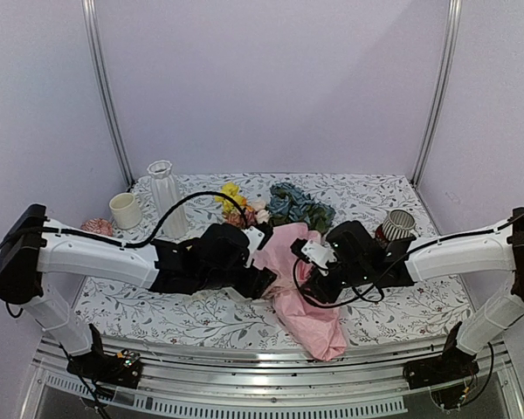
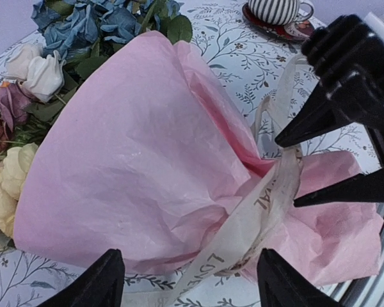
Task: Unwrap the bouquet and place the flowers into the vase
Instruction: Untie the half-tied ribbon from the folded wrapping paper.
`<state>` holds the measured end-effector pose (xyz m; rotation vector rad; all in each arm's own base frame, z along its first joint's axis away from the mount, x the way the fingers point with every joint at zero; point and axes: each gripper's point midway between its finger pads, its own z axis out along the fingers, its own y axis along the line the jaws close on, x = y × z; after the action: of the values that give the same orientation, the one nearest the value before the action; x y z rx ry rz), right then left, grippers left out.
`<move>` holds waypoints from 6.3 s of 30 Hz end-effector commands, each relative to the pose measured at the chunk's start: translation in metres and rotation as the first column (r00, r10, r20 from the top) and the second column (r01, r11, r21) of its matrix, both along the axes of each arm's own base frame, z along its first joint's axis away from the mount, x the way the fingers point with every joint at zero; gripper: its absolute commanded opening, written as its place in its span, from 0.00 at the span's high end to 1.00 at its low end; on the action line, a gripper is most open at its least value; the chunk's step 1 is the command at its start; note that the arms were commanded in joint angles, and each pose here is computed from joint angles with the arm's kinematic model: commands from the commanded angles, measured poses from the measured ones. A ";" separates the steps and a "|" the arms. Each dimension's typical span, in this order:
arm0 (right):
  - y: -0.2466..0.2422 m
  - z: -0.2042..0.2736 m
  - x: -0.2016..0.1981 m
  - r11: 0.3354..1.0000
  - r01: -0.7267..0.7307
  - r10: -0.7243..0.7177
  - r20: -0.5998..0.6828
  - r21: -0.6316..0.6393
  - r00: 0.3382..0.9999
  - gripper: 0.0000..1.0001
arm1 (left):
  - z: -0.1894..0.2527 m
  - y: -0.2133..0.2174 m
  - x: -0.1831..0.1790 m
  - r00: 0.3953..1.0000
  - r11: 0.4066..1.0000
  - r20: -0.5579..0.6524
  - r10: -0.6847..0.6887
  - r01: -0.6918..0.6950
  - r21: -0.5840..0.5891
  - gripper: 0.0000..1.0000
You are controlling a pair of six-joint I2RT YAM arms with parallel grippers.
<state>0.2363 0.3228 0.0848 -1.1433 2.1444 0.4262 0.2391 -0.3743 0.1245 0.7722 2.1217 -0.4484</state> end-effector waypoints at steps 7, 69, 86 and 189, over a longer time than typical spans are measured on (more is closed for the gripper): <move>-0.016 -0.005 -0.013 0.997 0.052 -0.053 0.010 0.056 0.999 0.43 | -0.004 -0.039 -0.024 0.989 0.989 0.044 -0.141 0.139 0.046 0.25; -0.044 0.101 0.034 0.830 0.323 -0.415 0.119 0.454 0.902 0.65 | 0.009 -0.036 0.028 0.997 0.999 0.073 0.024 -0.026 0.021 0.47; -0.067 0.058 0.033 0.802 0.467 -0.430 -0.182 0.373 0.884 0.07 | 0.026 -0.031 0.025 0.996 1.000 0.089 -0.022 0.023 -0.019 0.52; 0.013 0.070 0.062 0.875 0.141 -0.129 -0.059 0.463 0.990 0.97 | 0.035 0.004 0.050 0.979 0.987 0.135 0.155 -0.160 0.026 0.43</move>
<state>0.2932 0.3291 0.1090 -0.7135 2.0953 0.8004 0.2865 -0.3812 0.1455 0.6822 2.0636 -0.2458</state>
